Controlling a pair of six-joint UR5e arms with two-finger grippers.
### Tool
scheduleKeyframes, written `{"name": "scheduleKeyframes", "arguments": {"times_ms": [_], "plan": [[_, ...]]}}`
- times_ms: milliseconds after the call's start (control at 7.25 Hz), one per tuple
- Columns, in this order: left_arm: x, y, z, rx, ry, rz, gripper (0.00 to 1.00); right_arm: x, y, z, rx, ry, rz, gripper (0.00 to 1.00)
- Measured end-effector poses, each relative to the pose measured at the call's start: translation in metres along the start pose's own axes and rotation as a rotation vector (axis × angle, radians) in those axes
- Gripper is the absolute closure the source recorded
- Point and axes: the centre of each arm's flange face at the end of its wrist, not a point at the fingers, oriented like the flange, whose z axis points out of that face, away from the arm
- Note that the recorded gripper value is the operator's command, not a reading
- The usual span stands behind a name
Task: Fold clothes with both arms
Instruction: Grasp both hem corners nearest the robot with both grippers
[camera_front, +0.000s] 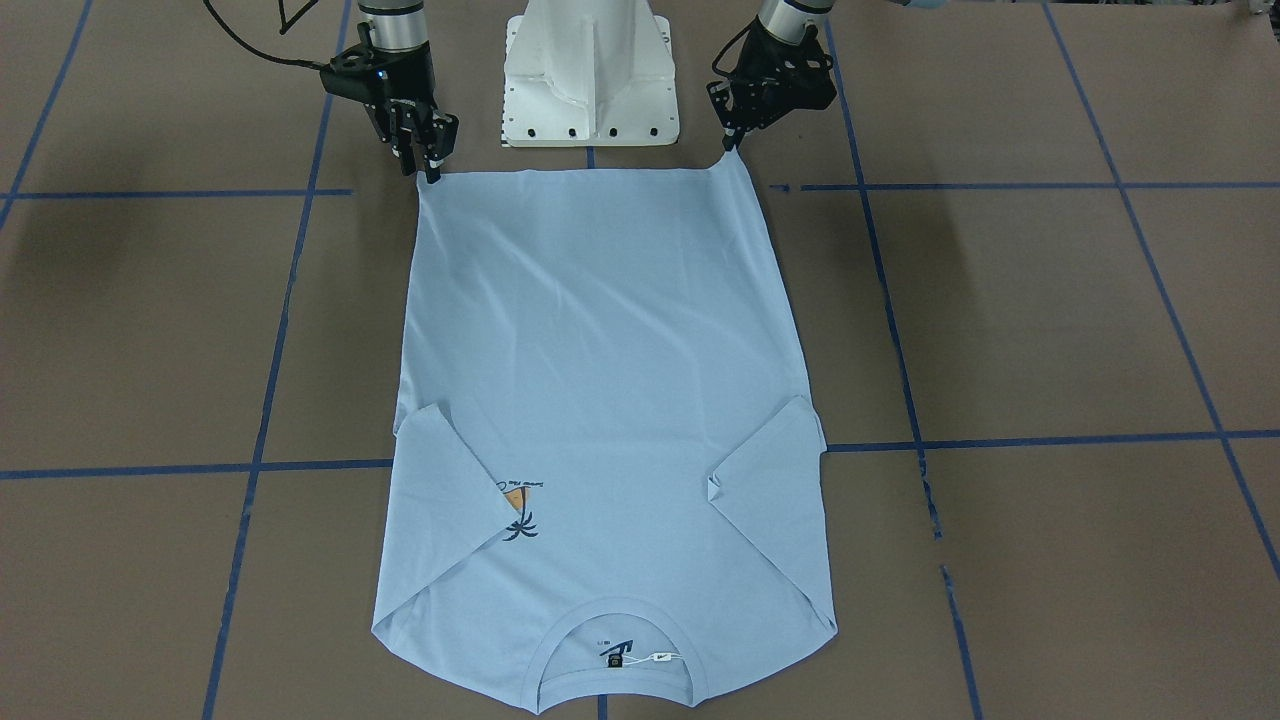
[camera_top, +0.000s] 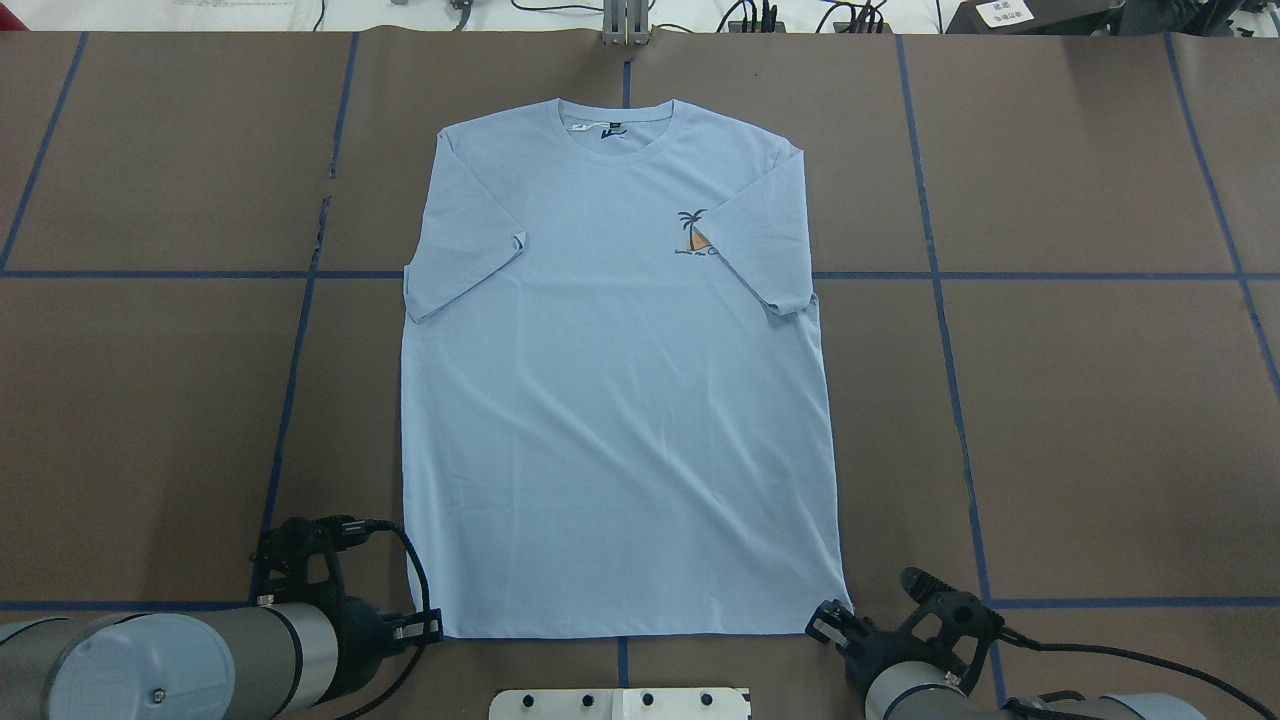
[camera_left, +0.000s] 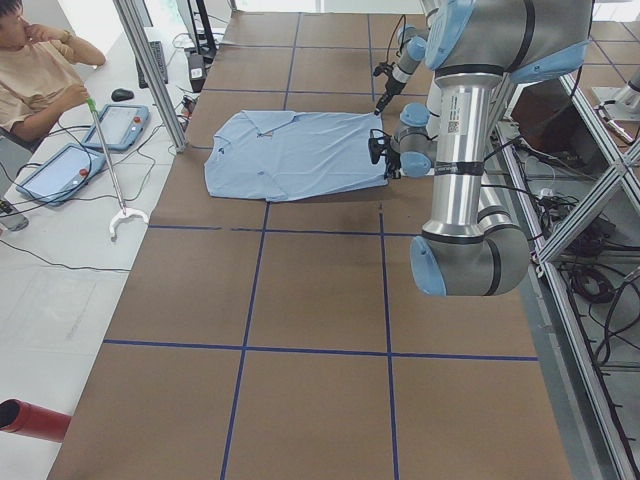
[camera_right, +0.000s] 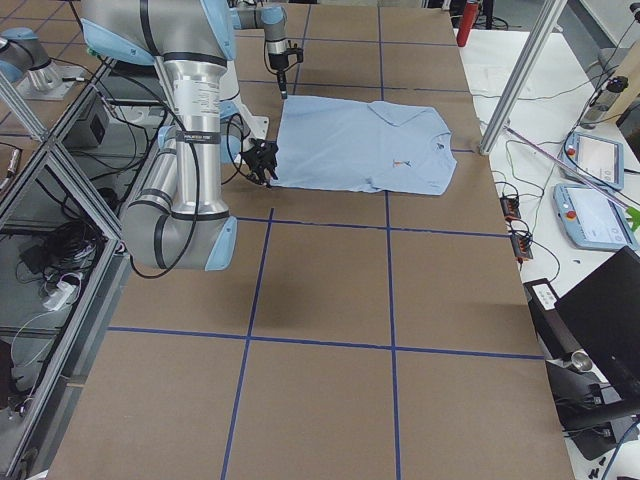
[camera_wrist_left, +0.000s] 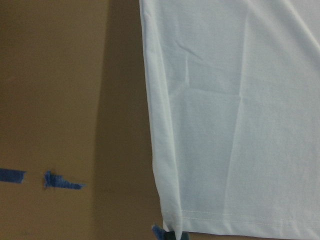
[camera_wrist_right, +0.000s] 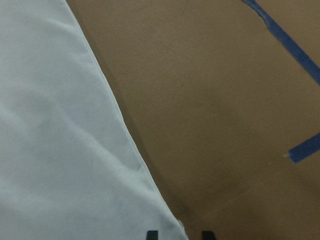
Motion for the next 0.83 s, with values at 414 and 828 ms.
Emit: {"name": "scheduleKeyframes", "arguments": {"times_ms": [414,828], "plan": [[0.0,0.0006,0.0001,-0.001,0.0,0.001,1.0,0.0014,0.0002,0.0034,0.007,0.004,-0.003,0.77],[0.0005,0.0007,-0.0004,0.0,0.002,0.001,1.0,0.0006,-0.0001,0.0036,0.012,-0.002,-0.003,1.0]]}}
